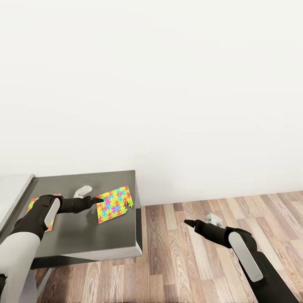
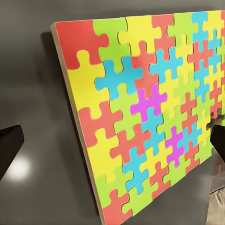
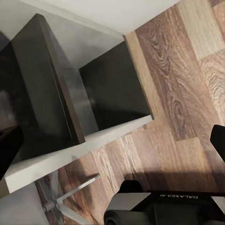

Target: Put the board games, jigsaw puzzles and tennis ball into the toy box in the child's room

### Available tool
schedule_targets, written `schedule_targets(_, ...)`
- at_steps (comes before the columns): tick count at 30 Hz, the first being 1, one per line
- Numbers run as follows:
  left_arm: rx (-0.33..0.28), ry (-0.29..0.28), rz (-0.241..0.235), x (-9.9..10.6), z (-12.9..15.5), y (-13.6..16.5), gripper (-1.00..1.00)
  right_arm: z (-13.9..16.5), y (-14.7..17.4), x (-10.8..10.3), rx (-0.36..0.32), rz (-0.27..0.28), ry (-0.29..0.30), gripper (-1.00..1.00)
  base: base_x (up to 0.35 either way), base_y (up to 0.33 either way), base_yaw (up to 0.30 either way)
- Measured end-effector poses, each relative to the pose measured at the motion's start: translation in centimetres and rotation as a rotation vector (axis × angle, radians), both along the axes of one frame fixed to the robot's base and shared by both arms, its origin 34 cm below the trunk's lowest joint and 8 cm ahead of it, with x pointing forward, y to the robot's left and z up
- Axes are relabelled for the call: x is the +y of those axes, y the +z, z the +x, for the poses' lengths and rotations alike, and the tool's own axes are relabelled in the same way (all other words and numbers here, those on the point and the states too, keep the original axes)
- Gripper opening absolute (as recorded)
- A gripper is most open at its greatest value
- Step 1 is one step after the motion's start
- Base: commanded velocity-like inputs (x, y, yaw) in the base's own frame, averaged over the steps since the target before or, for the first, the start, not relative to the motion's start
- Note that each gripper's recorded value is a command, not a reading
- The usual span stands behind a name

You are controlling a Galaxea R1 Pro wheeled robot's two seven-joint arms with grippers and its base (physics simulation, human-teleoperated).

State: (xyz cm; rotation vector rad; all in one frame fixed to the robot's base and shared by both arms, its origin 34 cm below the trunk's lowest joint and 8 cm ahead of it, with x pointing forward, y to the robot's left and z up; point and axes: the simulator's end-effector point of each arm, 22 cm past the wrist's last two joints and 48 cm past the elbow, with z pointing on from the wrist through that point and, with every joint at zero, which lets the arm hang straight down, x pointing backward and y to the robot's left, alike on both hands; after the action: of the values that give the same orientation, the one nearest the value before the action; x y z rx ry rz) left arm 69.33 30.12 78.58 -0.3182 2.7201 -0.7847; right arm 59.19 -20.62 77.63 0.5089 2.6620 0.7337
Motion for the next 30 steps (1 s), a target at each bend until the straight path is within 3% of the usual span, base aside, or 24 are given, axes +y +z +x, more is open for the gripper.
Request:
schedule_targets(15, 0.024, 0.000, -0.001, 0.0, -0.5, -1.4, 1.00, -0.6, -1.2, 0.0, 0.024, 0.000, 0.000, 1.00, 0.000, 0.000, 0.000)
schedule_targets(30, -0.002, -0.015, 0.017, 0.1, 0.3, -1.4, 1.00, -1.2, -2.3, 0.0, 0.048, 0.000, 0.000, 1.00, 0.000, 0.000, 0.000)
